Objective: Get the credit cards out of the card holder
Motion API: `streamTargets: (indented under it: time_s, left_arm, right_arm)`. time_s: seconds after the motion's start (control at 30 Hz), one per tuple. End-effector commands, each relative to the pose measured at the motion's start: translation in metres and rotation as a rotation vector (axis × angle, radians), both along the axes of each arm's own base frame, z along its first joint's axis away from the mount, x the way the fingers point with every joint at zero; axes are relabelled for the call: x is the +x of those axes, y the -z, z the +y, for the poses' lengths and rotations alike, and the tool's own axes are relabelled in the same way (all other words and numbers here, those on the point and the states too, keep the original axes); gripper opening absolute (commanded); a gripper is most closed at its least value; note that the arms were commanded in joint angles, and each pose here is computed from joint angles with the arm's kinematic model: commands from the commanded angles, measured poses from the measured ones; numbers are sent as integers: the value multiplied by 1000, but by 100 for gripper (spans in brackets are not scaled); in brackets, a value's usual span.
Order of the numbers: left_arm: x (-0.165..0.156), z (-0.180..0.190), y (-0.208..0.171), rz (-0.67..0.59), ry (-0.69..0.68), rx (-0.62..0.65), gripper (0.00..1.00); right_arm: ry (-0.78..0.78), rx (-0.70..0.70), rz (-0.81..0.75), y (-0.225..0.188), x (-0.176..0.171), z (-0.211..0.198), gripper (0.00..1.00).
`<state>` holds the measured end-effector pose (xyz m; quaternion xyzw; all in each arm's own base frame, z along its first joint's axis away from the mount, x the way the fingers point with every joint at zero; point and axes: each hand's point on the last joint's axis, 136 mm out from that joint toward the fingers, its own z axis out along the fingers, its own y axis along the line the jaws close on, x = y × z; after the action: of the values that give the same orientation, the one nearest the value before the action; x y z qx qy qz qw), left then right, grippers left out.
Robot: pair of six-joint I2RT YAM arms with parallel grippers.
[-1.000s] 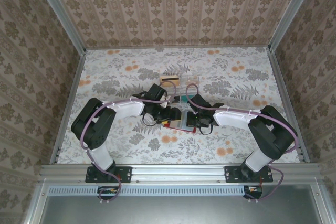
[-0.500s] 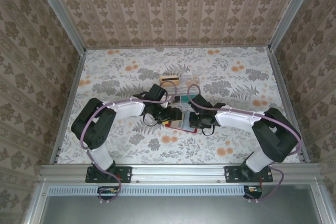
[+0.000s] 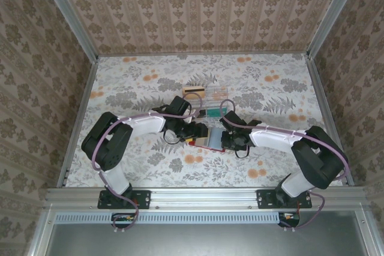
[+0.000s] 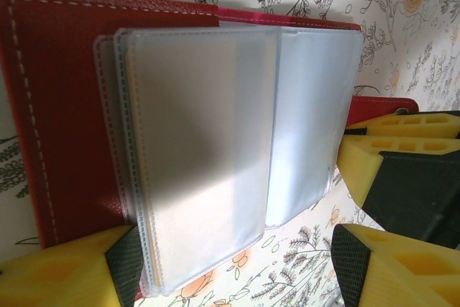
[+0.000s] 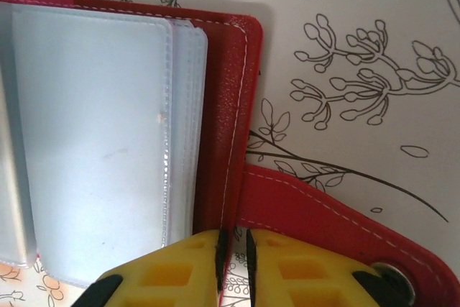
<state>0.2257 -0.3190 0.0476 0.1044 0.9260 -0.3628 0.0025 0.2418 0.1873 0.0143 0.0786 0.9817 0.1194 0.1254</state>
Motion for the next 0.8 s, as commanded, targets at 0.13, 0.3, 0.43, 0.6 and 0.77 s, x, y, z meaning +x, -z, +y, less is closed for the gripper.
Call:
streamTargets:
  time_s: [0.13,0.3,0.43,0.6,0.77]
  left_arm:
    - [-7,-8,0,12,37,-40,73]
    - [-11,-14,-6,17,55,-75,72]
    - [-11,-15,-12,4,57,-89,72]
    - [-9,-16,-20,-14,55,-98,72]
    - [-7,-17,-30,-35,53,-116,71]
  right_arm:
    - [1,21,52,19,-5,5,18]
    - [1,26,53,20,-5,6,18]
    - [1,25,56,20,-6,5,18]
    - [2,24,58,21,-7,5,18]
    - [2,22,60,21,-7,4,18]
